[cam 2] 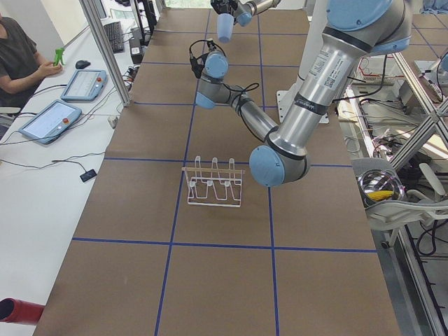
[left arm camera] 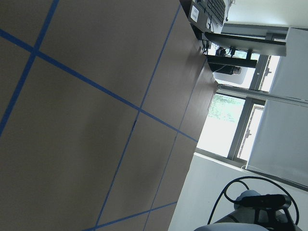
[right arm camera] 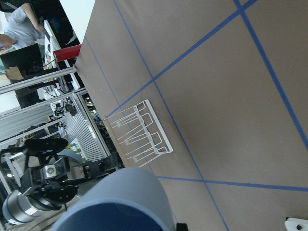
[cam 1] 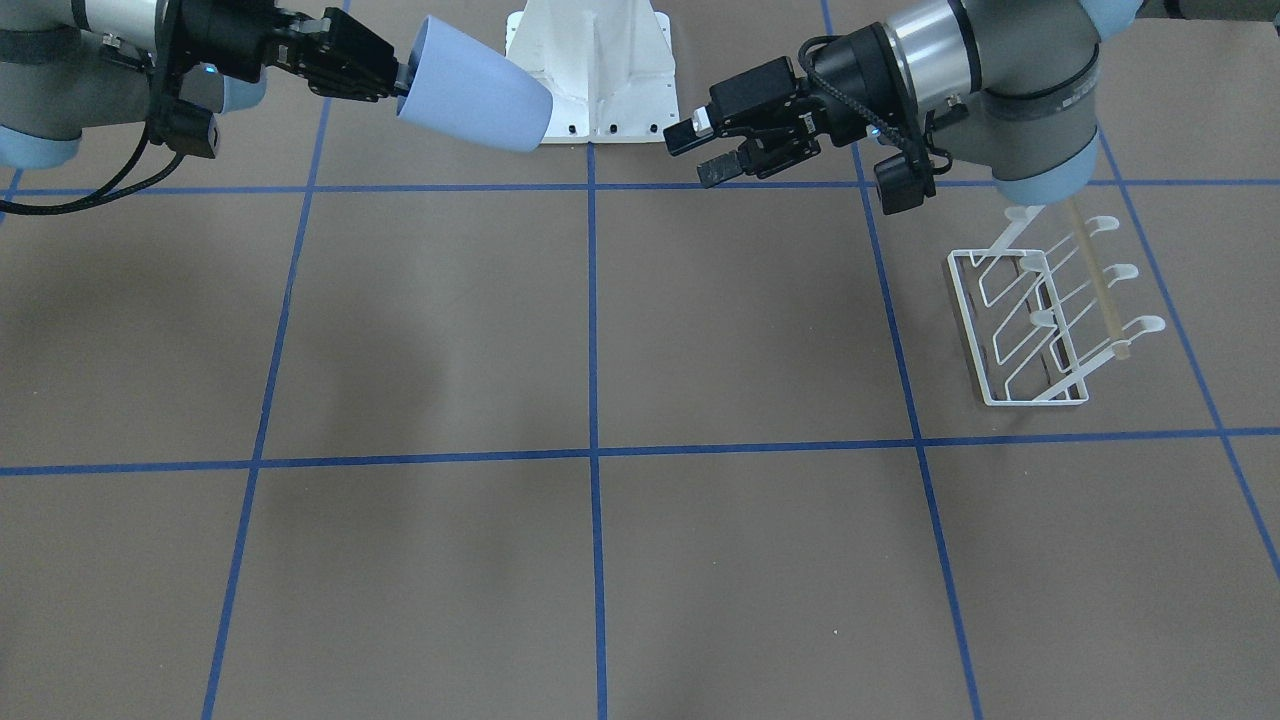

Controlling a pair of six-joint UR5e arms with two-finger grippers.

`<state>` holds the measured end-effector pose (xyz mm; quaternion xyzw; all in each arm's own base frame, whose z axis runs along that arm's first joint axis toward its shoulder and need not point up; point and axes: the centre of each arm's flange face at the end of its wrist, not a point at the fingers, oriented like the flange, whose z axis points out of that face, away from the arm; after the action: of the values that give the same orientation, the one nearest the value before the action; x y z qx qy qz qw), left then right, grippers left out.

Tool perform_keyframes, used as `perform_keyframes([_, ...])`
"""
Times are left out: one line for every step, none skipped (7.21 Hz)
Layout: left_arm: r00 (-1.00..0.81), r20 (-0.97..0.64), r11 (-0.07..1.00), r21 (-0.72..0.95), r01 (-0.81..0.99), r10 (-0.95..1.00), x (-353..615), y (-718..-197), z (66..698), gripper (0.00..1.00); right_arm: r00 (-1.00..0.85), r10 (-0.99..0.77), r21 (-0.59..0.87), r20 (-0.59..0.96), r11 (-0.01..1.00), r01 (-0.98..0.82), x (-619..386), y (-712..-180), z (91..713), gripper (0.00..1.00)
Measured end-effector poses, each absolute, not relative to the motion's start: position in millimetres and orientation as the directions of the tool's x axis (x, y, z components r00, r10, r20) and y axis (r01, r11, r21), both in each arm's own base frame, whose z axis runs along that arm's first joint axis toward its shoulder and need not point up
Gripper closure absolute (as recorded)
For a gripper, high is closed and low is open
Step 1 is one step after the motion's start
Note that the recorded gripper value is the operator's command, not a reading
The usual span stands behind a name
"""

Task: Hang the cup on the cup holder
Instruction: 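Lift the cup with the right gripper toward the center while the left gripper approaches, then close the left gripper on the cup's open end held by the right gripper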

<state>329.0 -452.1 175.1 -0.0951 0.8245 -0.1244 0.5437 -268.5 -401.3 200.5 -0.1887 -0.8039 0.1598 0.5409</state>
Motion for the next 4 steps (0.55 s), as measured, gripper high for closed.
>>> perform_keyframes([-0.417,-0.856,0.947,-0.317,-0.045,-0.306,329.7,-449.1,175.6,0.02,-0.369,0.491,-0.47,0.789,0.87,0.15,-269.8,-397.5,199.3,1.0])
perform_keyframes([-0.431,-0.832,0.933,-0.352,-0.076,-0.349,328.9,-446.9,174.1,0.02,-0.385,0.502,-0.476,0.774,0.863,0.169,-269.1,-394.8,198.8,1.0])
perform_keyframes([-0.443,-0.816,0.926,-0.365,-0.103,-0.371,329.0,-443.0,173.6,0.02,-0.397,0.51,-0.479,0.763,0.858,0.184,-269.5,-392.1,198.2,1.0])
perform_keyframes([-0.476,-0.801,0.929,-0.349,-0.121,-0.363,328.8,-437.3,173.2,0.02,-0.409,0.515,-0.479,0.753,0.856,0.196,-273.0,-388.6,197.5,1.0])
